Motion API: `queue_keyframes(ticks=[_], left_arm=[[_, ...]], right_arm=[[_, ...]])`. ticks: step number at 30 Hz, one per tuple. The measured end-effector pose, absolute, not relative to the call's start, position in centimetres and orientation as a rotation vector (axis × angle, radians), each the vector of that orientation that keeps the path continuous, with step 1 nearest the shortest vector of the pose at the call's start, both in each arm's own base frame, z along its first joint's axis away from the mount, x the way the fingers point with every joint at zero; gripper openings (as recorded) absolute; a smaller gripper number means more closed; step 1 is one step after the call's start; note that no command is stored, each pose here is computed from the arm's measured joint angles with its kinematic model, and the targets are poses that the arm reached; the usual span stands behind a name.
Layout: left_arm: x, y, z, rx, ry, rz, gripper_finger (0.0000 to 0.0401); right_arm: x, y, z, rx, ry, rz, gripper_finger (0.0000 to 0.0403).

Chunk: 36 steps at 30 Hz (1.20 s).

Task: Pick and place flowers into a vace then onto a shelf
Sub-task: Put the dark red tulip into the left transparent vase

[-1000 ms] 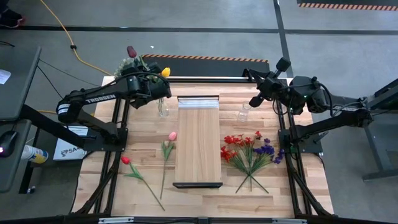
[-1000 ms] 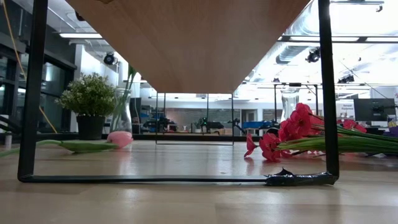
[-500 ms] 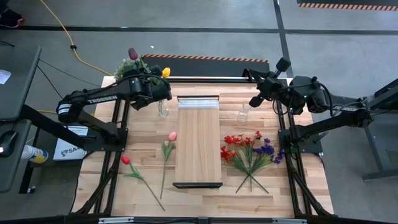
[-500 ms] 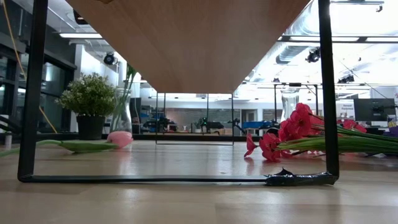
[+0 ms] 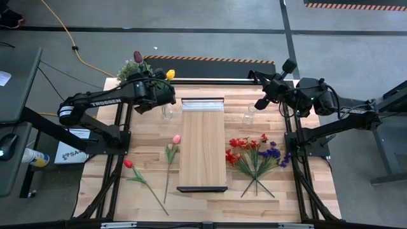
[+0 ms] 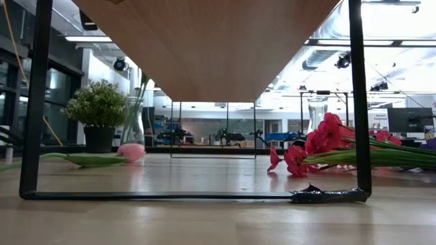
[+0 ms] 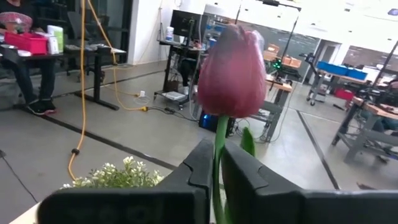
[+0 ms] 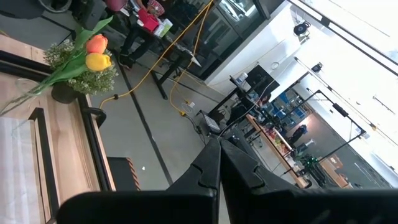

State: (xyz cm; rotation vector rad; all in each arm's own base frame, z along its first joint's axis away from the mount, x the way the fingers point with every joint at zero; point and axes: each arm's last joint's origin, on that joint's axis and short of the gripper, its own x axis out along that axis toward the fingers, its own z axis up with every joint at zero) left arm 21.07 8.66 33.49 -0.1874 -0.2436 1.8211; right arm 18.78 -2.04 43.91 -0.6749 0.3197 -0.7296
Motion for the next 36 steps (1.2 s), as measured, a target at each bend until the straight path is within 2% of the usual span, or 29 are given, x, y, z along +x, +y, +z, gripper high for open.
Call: queue_keyframes(ticks=[30,36], left_arm=[[21.8,6.7,33.4,-0.209,-0.166,1.729,0.0061],[21.8,6.7,33.3,-0.238,-0.144,1.725,0.0103]], right_arm=[[18.8,-2.0,43.6,-0.679,0.343,-0.713,0.0],[18.8,-2.0,43.4,-0.686,0.361,-0.707,0.0]])
